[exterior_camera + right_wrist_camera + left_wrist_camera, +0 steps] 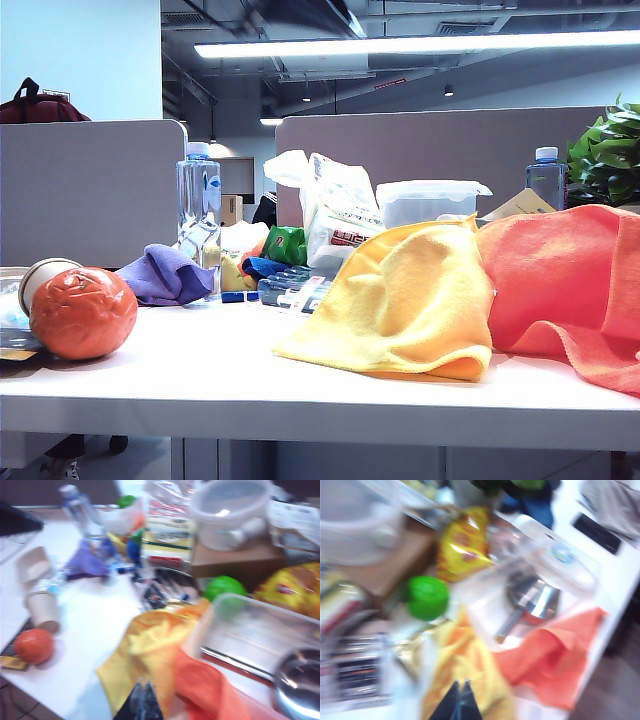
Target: Pick up the metal ice scoop from the table and place it inside the transparent plastic box.
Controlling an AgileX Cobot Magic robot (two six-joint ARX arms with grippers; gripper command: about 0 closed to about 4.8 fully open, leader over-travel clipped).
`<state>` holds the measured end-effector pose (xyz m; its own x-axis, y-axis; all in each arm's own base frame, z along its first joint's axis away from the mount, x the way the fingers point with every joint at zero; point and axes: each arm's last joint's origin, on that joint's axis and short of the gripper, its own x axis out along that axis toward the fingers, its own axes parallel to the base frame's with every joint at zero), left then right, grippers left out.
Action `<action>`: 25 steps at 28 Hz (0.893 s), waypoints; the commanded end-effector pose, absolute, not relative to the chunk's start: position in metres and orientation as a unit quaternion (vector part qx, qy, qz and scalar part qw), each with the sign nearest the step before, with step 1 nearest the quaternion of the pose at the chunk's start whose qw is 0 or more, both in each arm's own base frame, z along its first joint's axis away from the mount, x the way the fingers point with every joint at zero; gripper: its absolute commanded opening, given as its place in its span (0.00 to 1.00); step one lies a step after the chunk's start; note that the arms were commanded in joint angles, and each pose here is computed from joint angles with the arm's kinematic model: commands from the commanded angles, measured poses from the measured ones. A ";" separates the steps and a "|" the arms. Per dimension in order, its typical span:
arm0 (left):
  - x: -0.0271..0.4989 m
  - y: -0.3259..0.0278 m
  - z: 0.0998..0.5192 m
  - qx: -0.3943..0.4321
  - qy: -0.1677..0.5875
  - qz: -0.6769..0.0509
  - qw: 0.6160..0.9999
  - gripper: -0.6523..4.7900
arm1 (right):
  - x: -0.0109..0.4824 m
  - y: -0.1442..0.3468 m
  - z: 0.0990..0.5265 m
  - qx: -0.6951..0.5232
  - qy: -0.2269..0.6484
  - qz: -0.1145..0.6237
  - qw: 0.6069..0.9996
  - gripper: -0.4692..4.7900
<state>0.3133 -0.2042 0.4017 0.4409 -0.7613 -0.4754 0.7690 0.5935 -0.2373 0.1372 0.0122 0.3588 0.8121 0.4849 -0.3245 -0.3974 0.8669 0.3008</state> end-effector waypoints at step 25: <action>0.108 -0.061 0.353 -0.034 0.068 -0.195 0.978 0.11 | 0.174 0.120 0.340 0.071 0.102 0.338 0.933 0.09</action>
